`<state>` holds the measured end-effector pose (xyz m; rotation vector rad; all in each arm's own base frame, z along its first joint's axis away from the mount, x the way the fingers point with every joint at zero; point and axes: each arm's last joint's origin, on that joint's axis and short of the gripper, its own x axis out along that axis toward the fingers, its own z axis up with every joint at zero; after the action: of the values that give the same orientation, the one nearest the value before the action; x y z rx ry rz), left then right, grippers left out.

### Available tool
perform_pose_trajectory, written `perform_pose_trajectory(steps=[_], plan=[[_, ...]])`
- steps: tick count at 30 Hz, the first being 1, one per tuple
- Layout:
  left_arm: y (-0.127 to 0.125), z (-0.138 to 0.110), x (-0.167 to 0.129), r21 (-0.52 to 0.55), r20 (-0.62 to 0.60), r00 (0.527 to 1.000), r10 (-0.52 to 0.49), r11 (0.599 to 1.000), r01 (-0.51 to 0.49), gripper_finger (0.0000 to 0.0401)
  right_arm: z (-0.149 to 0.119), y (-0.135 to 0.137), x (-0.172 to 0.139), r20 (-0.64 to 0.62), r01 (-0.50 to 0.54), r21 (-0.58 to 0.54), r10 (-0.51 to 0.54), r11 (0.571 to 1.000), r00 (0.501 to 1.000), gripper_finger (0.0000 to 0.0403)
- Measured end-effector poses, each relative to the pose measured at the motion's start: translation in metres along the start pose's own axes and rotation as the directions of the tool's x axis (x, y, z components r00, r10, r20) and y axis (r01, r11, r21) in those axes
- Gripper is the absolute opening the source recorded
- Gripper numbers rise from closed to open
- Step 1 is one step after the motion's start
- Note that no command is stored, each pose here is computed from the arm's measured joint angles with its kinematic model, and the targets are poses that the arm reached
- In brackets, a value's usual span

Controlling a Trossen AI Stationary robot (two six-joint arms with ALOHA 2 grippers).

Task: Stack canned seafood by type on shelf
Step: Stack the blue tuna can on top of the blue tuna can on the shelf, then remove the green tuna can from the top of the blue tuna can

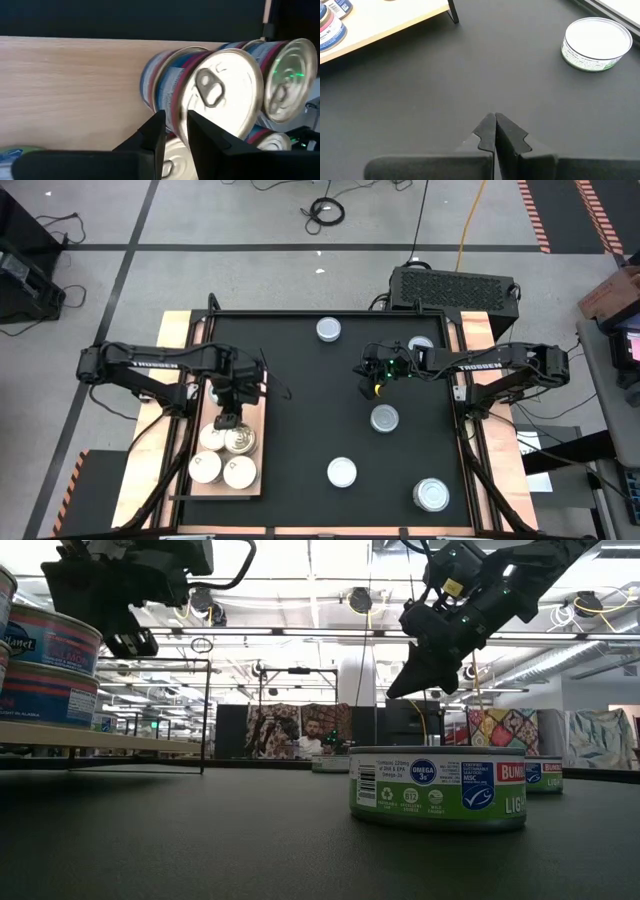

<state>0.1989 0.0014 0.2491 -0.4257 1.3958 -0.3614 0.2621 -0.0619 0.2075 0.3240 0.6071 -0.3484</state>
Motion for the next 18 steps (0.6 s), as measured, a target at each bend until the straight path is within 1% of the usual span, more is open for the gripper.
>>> perform_pose_trajectory(steps=[5,8,10,12,13,15,18], plan=[[-0.006,0.004,-0.011,0.011,0.017,1.0,-0.004,1.0,0.004,0.0082,0.0,0.0,0.0,0.0,0.0,0.0,0.0,1.0,1.0,0.0],[-0.01,0.008,-0.018,0.034,0.049,0.999,0.0,0.999,-0.002,0.0082,0.0,0.0,0.0,0.0,0.0,0.0,0.0,1.0,1.0,0.0],[-0.012,0.011,-0.022,0.071,0.072,0.997,0.003,0.997,-0.008,0.0082,0.0,0.0,0.0,-0.002,-0.008,0.001,0.008,1.0,1.0,0.0],[-0.012,0.014,-0.022,0.121,0.103,0.995,0.008,0.992,-0.021,0.0082,0.0,0.001,0.0,-0.011,-0.042,0.001,0.042,0.999,0.999,0.0],[-0.012,0.016,-0.023,0.152,0.126,0.992,0.026,0.987,-0.045,0.0082,0.0,0.002,0.0,-0.02,-0.066,0.003,0.066,0.998,0.998,0.0],[-0.01,0.022,-0.024,0.194,0.184,0.979,0.088,0.973,-0.124,0.0082,0.002,0.008,-0.002,-0.03,-0.12,0.014,0.121,0.993,0.992,0.0],[-0.008,0.03,-0.026,0.233,0.272,0.944,0.184,0.94,-0.25,0.0081,0.001,0.023,-0.005,-0.088,-0.219,0.003,0.219,0.976,0.972,0.0]])
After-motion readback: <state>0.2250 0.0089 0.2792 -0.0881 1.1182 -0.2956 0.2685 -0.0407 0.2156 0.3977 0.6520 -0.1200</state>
